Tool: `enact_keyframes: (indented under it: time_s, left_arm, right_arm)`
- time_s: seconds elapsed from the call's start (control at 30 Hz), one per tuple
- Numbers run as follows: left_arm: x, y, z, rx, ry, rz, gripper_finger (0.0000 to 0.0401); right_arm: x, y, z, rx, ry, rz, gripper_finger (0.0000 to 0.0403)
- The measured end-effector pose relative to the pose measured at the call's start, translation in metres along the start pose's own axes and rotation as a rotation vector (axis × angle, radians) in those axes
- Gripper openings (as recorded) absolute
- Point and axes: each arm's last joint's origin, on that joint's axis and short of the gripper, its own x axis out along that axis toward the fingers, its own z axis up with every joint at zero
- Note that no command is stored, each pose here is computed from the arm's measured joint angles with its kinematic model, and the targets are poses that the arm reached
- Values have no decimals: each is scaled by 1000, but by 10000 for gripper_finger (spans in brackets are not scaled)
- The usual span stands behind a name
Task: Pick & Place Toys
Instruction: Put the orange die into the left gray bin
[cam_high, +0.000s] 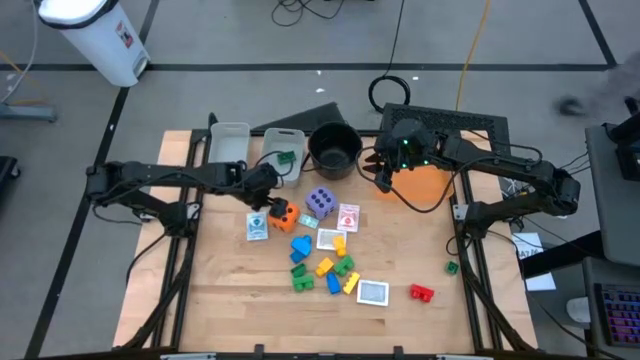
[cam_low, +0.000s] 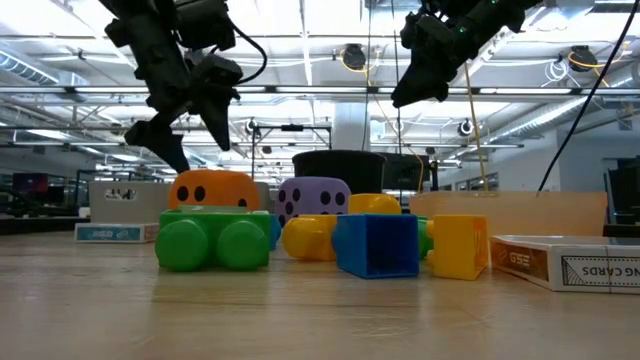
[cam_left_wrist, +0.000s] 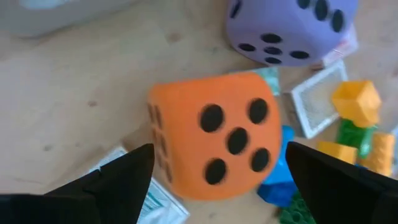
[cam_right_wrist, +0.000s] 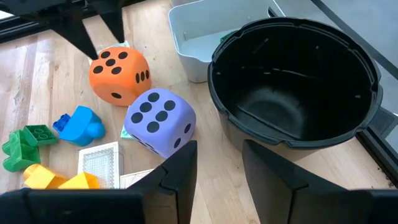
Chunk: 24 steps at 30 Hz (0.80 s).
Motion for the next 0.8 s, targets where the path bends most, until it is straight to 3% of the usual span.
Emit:
enact_keyframes:
  time_s: [0.33, 0.53, 0.8]
  left_arm:
    - [7, 17, 5, -43, 0, 23, 375]
    - [17, 14, 10, 14, 22, -26, 374]
    - [37, 14, 12, 7, 82, -36, 375]
  right_arm:
    - [0, 0, 0, 0, 0, 0, 126]
    - [0, 0, 0, 0, 0, 0, 126]
    - [0, 0, 0, 0, 0, 0, 126]
